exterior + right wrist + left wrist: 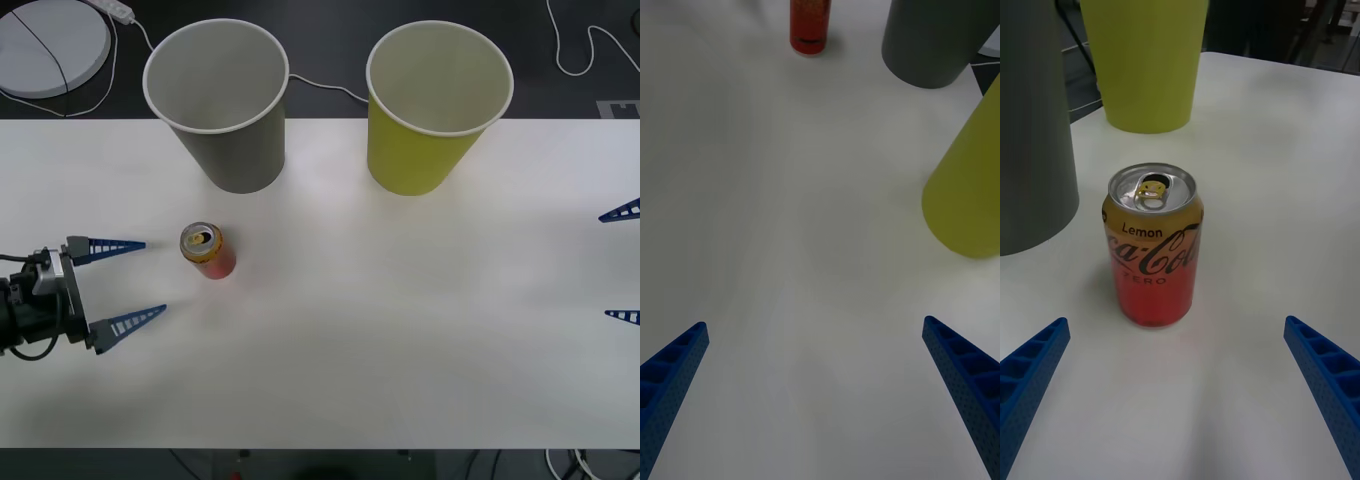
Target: Put the can into the green bin and the plastic bottle into the gray bin
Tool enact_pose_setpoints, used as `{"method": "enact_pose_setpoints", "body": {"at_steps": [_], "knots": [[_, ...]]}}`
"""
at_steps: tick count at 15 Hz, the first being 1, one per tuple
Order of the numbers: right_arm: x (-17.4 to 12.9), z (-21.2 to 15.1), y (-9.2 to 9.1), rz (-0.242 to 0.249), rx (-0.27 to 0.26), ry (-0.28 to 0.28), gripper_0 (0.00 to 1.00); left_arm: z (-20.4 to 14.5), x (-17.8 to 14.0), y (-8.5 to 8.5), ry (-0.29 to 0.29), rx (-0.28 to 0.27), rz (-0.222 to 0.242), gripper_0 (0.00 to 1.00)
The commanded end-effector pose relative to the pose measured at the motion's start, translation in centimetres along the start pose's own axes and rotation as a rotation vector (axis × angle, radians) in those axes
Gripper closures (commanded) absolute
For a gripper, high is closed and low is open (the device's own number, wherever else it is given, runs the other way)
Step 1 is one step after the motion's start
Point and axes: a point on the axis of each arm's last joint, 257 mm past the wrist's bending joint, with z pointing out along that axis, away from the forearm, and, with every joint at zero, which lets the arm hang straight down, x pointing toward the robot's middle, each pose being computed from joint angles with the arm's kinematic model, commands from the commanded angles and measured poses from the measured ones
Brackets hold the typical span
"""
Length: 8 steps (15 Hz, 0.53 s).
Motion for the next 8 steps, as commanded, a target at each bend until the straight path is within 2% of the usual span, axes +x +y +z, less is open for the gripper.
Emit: {"method": "enact_pose_setpoints", "body": {"at_steps": [1, 8], "knots": [[0.0, 0.0, 0.0, 0.0, 0.0, 0.0, 0.0, 0.5, 0.8, 0.3, -0.016, -0.034, -0.002, 0.0], [0.0, 0.0, 0.0, 0.0, 0.0, 0.0, 0.0, 3.2, 1.4, -0.1, -0.054, -0.089, -0.05, 0.0]]}}
